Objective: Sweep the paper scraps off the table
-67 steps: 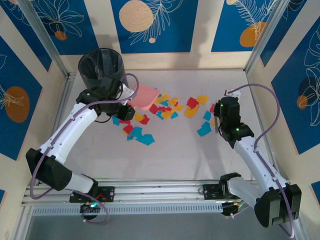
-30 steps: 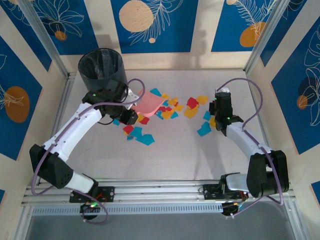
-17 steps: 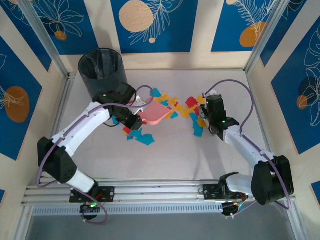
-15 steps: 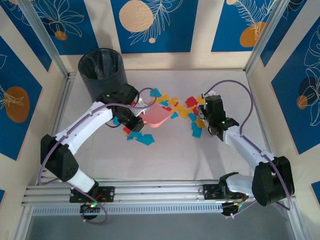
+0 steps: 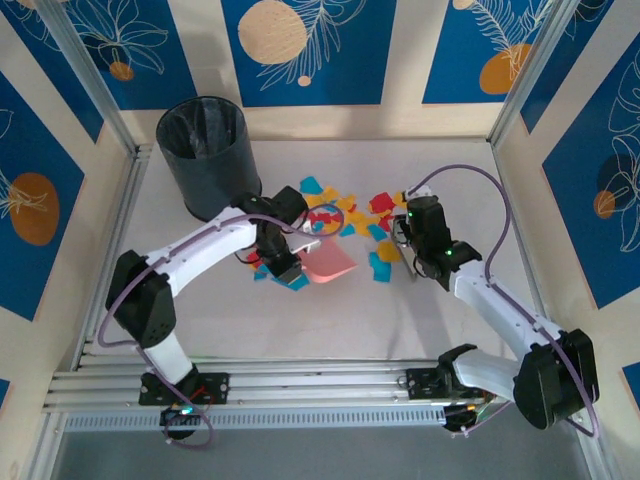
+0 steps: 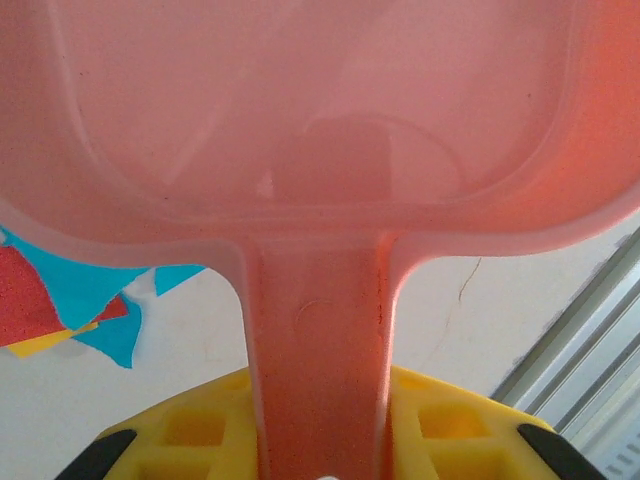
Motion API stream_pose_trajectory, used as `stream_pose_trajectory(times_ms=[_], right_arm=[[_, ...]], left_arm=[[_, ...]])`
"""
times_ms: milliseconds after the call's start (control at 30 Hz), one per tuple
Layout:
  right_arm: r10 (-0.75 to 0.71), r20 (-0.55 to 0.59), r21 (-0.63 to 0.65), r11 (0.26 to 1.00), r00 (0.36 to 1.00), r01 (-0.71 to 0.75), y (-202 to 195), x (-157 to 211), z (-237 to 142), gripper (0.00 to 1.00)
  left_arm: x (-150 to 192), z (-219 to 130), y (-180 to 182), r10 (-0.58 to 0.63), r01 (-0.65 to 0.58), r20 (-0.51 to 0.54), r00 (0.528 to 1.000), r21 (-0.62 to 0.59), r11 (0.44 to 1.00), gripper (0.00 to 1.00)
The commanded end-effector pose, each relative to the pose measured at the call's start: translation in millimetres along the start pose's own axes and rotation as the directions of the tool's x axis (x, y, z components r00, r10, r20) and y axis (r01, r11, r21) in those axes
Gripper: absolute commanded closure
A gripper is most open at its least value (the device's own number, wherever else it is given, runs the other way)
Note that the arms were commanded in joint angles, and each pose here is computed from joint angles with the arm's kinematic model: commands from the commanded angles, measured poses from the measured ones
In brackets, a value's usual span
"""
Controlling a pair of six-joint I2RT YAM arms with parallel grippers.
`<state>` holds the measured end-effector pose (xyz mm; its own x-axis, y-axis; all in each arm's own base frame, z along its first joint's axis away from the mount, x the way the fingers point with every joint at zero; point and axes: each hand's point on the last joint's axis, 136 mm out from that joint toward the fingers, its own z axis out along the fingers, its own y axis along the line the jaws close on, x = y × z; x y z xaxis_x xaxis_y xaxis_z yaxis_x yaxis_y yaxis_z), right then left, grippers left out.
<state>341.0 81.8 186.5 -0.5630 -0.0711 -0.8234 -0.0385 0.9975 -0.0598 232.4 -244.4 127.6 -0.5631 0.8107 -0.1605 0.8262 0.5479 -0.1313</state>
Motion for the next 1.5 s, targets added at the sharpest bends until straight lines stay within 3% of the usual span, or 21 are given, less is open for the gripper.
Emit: stream_pose_trajectory(times_ms=[0,200,600,1467], right_arm=[[0.072,0.091,0.085,0.993,0.993,-0.080,-19.8,-24.5,-20.0,1.00],[0.085,0.104,0.147,0.984,0.991,-0.100,-33.3,-13.7,-22.1,1.00],[0.112,0.026,0.083,0.990,0.993,-0.114,-19.6,13.2,-7.8,1.00],[0.114,-0.044,-0.149,0.982,0.993,-0.119,34.2,22.5,0.8,1.00]], left_arm=[[10.6,9.3,-5.2,0.066,-0.067,-0.080,0.995,-0.011,0.998,1.00],[11.1,25.0,-13.2,0.118,-0.121,-0.129,0.985,-0.020,0.992,1.00],[-8.1,46.7,-21.6,0.183,-0.190,-0.148,0.972,-0.037,0.981,1.00],[-43.4,75.5,-18.8,0.227,-0.231,-0.160,0.961,-0.005,0.973,1.00]])
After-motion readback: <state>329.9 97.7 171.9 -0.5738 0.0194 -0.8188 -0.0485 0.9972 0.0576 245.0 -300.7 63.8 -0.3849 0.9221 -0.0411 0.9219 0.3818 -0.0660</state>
